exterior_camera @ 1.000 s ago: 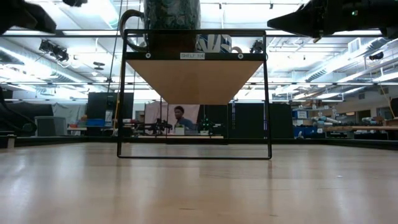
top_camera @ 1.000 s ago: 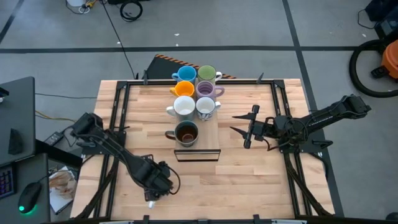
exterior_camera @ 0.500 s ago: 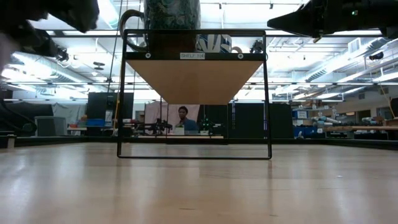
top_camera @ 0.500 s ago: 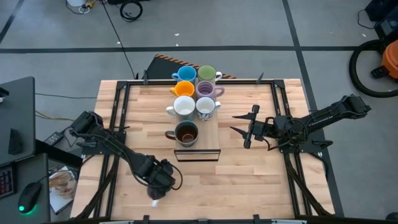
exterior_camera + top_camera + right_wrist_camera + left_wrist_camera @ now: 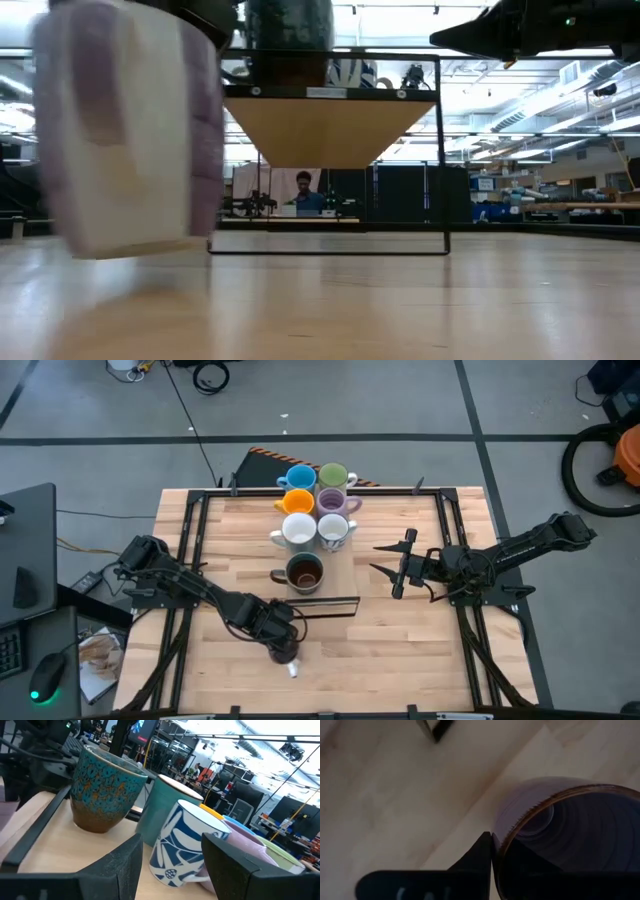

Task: Place coffee mugs
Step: Put the purple-white mug on the shelf

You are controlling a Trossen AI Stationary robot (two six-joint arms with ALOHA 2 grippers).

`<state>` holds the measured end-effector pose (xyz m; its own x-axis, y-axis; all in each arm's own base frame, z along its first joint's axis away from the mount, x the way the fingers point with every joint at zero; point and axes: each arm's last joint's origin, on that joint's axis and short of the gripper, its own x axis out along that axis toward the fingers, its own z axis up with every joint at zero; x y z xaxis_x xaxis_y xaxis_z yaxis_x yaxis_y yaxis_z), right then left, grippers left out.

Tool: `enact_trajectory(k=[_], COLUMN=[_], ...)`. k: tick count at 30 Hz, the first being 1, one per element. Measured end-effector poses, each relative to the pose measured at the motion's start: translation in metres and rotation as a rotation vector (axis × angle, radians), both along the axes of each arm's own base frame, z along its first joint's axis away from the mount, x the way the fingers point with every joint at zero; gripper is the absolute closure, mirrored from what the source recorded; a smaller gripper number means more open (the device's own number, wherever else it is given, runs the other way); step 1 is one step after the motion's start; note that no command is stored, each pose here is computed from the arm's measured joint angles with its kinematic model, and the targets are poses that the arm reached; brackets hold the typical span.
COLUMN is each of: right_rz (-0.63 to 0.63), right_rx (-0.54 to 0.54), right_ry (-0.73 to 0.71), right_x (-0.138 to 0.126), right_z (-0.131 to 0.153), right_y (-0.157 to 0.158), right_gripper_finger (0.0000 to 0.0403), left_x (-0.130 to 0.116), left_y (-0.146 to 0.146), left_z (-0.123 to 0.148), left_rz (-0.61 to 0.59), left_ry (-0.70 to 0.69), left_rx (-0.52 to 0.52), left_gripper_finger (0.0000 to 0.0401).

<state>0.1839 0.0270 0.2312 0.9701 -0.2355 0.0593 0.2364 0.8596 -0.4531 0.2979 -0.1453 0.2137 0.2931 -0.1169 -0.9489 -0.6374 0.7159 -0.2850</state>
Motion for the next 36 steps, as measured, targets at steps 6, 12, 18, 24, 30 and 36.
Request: enact_trajectory(k=[6, 12, 18, 24, 30, 36], right_rz=[0.0, 0.0, 0.0, 0.0, 0.0, 0.0], right_rx=[-0.001, -0.001, -0.001, -0.001, 0.0, 0.0], right_ry=[0.005, 0.004, 0.004, 0.004, 0.004, 0.003], right_x=[0.0, 0.0, 0.0, 0.0, 0.0, 0.0], right_z=[-0.0004, -0.0004, -0.0004, -0.0004, -0.0004, -0.0003], right_y=[0.0, 0.0, 0.0, 0.0, 0.0, 0.0], right_gripper_finger=[0.0194, 0.0194, 0.0194, 0.0194, 0.0194, 0.0194], left_x=[0.0059, 0.0092, 0.0088, 0.0092, 0.0094, 0.0085], left_y=[-0.0003, -0.0011, -0.0021, -0.0042, -0.0043, -0.0034], left_z=[0.0019, 0.0034, 0.0034, 0.004, 0.0042, 0.0047], left_rz=[0.021, 0.024, 0.016, -0.012, -0.012, -0.081], left_ry=[-0.087, -0.122, -0.124, -0.141, -0.144, -0.111], left_rx=[0.046, 0.038, 0.038, 0.044, 0.045, 0.02], left_gripper_finger=[0.0357, 0.033, 0.0326, 0.0309, 0.0246, 0.0211])
